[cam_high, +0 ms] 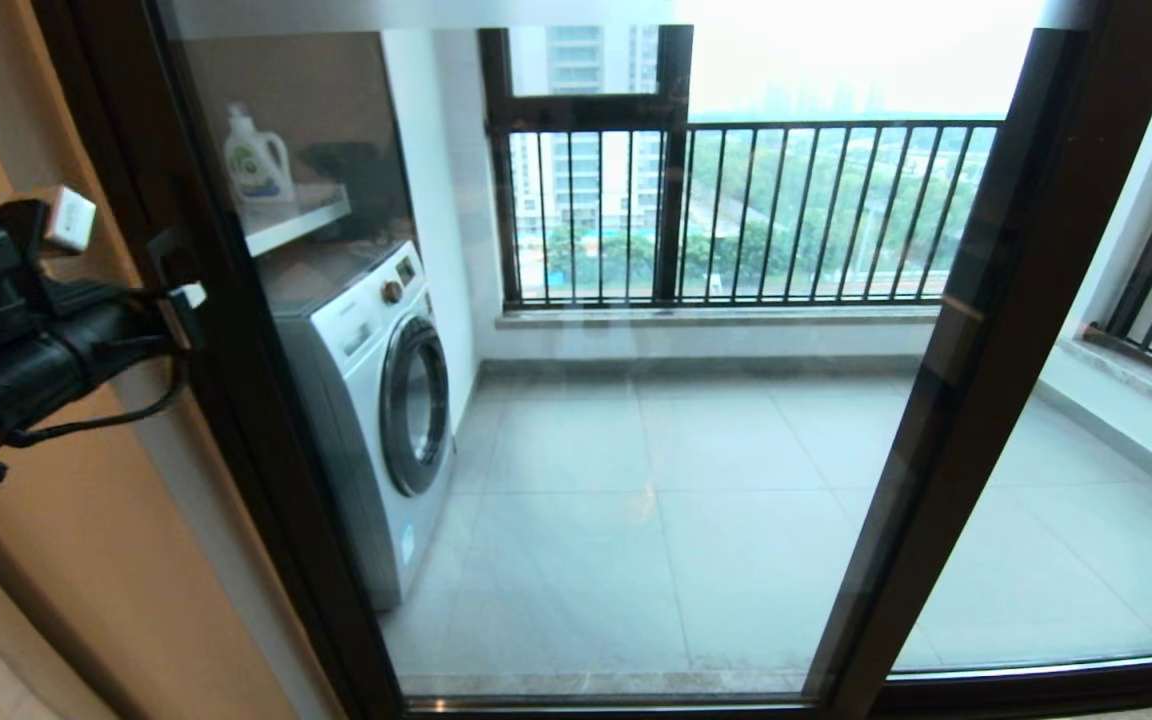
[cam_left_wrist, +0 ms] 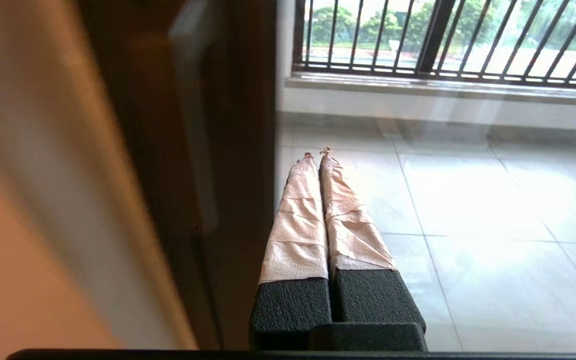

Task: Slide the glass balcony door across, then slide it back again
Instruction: Open the slid door

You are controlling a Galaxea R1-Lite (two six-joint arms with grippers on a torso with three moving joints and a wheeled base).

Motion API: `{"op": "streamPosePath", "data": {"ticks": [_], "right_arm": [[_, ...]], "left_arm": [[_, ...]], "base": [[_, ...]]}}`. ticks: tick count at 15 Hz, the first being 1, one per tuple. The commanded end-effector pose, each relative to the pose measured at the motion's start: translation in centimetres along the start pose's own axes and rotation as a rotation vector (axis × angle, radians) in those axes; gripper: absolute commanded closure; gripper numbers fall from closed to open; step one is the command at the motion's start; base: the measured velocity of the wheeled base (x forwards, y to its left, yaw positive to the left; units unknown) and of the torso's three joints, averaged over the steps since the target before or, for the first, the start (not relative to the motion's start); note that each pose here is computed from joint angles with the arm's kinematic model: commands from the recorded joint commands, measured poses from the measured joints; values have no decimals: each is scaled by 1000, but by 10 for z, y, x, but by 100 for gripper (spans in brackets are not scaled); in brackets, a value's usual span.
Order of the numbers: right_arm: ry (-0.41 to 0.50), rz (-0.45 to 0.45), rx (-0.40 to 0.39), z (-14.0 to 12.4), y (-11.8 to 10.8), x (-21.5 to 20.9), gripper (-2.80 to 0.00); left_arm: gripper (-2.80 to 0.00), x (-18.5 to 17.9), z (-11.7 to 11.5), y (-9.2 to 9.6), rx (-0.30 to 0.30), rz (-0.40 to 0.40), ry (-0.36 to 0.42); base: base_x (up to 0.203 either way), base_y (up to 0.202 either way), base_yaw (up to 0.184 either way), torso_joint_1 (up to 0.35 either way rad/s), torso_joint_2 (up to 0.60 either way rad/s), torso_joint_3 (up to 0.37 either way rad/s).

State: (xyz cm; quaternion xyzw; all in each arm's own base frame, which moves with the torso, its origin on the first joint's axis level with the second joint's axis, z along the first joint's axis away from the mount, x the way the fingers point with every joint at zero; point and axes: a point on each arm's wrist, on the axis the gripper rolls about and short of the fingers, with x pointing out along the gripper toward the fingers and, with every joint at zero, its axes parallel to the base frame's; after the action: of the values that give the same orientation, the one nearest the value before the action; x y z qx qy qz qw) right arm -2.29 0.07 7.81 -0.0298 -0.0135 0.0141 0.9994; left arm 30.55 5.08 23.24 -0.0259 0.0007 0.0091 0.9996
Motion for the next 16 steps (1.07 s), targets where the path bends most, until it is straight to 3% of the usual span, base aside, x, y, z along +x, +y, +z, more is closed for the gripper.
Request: {"op": "streamPosePath", "data": {"ticks": [1,3,8,11,13,16], "right_arm": [[12,1,0,-3,0,1,0],[12,1,0,-3,0,1,0],[12,1,0,-3,0,1,0],[12,1,0,-3,0,1,0],[12,1,0,-3,0,1,0],[12,1,0,-3,0,1,0]], "left_arm": [[0,-19,3,30,1,57,-6],[0,-13,-8,51,-5,111,21],[0,18,-34,71,-7,132,35],[0,40,-47,74,-2,116,48],[0,51,-53,75,41,105,58],[0,58,-50,64,49,72,44]], "base": [[0,0,0,0,0,0],[0,0,0,0,0,0],[0,0,0,0,0,0],[0,0,0,0,0,0],[0,0,0,0,0,0],[0,0,0,0,0,0]]}}
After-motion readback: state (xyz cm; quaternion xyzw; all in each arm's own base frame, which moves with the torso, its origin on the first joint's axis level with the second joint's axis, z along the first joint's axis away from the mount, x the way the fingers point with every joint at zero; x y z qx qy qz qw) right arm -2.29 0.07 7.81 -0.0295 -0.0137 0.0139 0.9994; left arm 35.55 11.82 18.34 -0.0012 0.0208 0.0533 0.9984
